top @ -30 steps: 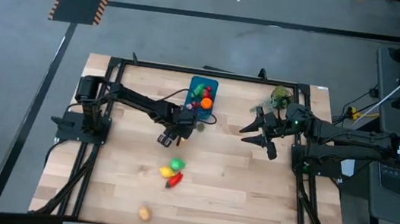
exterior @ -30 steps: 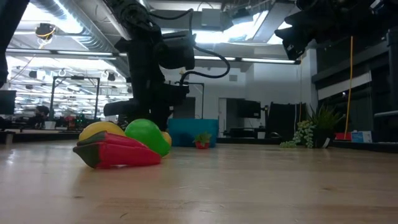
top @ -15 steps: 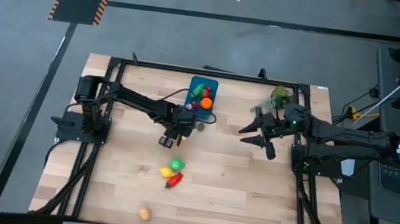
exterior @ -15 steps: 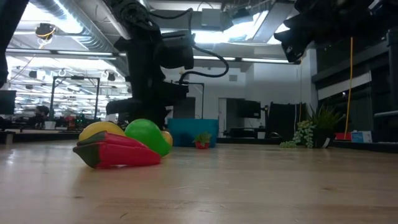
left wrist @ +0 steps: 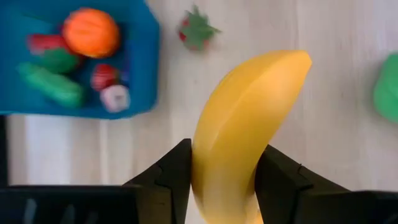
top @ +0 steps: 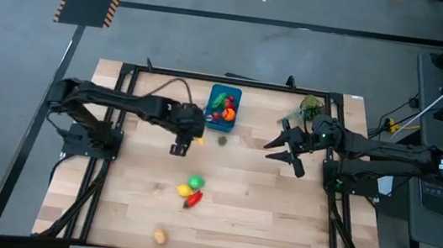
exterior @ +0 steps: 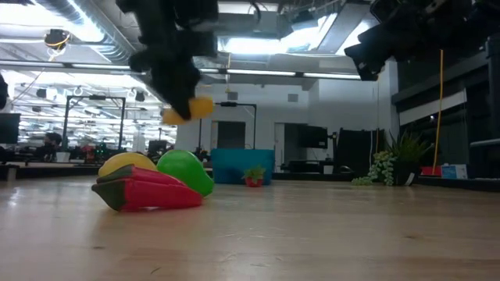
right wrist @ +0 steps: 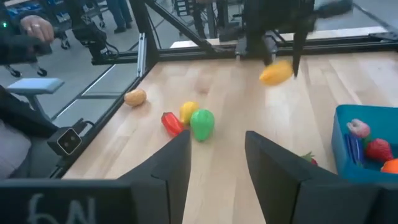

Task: Pick and placing Produce into tupperware
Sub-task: Put the banana into the blue bin

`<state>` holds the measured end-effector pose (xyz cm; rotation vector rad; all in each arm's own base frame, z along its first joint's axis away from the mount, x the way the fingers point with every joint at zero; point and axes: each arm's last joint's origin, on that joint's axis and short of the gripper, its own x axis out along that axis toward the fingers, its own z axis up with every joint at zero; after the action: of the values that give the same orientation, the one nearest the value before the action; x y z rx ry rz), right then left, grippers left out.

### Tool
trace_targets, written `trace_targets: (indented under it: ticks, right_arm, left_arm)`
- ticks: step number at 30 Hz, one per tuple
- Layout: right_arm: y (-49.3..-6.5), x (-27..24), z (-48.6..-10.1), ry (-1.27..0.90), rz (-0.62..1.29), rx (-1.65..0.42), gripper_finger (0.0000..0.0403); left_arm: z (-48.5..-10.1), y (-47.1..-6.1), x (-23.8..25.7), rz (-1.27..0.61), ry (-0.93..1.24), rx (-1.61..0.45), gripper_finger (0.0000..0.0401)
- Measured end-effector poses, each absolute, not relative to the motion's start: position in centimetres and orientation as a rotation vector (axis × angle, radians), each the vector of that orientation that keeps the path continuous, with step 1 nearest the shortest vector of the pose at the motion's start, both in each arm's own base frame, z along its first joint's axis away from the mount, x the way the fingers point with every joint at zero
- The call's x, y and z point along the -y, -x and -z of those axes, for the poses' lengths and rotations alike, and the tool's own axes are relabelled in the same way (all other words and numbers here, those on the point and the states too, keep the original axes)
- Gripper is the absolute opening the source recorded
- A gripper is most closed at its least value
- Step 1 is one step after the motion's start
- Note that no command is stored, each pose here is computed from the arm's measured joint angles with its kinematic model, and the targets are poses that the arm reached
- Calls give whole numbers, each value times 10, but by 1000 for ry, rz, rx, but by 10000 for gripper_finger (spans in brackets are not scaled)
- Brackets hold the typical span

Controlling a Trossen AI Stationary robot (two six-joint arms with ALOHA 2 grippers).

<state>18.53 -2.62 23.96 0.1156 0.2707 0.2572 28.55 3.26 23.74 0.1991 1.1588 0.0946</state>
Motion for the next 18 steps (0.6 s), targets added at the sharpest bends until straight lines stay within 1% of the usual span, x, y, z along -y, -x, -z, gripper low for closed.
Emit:
trace_targets:
  ticks: [8, 13, 16, 18]
  right_arm:
    - [-182, 23, -239, -118, -279, -288, 153]
    - [-180, 21, -237, -111, -297, -313, 153]
    - [-180, 19, -237, -105, -310, -315, 153]
    - [-180, 18, -237, -100, -315, -314, 153]
  left_arm:
    - [-279, -249, -29, -193, -136, -1017, 131]
    - [-287, -223, -26, -238, -71, -941, 131]
    - [-285, -209, -26, -274, -48, -897, 131]
    - [-281, -202, -25, -285, -28, -830, 131]
